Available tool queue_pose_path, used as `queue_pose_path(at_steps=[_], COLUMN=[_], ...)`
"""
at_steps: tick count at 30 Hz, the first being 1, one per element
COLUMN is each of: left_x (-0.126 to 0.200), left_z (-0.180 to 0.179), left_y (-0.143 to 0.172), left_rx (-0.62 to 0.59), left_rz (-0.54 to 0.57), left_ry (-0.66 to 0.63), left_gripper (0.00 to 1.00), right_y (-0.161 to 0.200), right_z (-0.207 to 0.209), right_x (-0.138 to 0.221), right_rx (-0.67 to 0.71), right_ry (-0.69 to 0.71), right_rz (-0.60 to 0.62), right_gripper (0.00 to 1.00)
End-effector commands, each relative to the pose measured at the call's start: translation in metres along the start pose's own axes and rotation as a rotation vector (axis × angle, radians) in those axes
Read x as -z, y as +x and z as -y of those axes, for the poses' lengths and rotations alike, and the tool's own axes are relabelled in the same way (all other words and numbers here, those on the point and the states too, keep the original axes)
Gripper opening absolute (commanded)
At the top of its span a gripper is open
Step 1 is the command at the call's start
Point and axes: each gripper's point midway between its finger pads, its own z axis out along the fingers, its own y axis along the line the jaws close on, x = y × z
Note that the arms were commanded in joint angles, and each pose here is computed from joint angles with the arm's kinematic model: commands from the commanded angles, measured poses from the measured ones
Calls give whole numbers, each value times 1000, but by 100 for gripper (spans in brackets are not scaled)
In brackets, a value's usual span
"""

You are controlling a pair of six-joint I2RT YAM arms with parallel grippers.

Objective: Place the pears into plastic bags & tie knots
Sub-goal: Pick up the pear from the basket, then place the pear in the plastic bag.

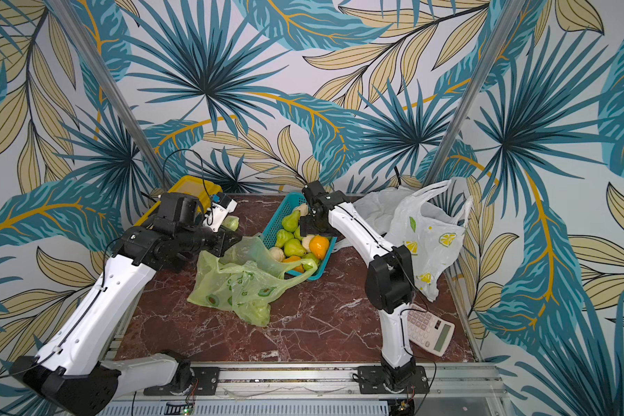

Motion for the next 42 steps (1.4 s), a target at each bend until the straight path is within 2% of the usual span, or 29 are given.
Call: queue_pose_path(at_steps=[1,3,8,10,15,20,22,25,28,32,35,38,40,42], left_x=[5,5,6,5,3,-2,-5,-9,-12,-9,-2,-1,-5,-11], left_z=[3,2,7,7,7,17,20,22,23,32,37,34,33,28], left_y=[-4,-8,-24,-26,-24,-18,-17,-24,-34,-42,-44,-42,-41,-38], left_rx=[-26,-21,-21,-21,-28,-47,-53,-42,-17,17,32,33,34,44], left_rz=[26,32,51,52,44,23,15,17,29,50,70,81,86,89], left_ry=[12,11,35,35,40,79,87,80,75,95,114,101,104,96], left_gripper=[0,0,0,0,0,0,0,0,0,0,0,0,0,0], right_y=[15,23,22,18,6,-4,-4,7,26,38,41,55,68,80], right_z=[19,15,10,7,-13,-29,-40,-77,-117,-164,-187,-205,-209,-213], right_x=[-10,-22,-32,-24,21,86,117,161,179,167,128,95,79,71], right_rx=[84,105,114,103,37,-25,-47,-65,-84,-181,-254,-231,-170,-94], right_ry=[121,127,135,120,-54,-231,-342,-560,-686,-789,-767,-712,-644,-614], right_rz=[-70,-102,-97,-79,20,125,154,189,192,225,214,196,180,138], right_gripper=[92,88,61,46,36,34,33,32,32,30,30,31,36,50])
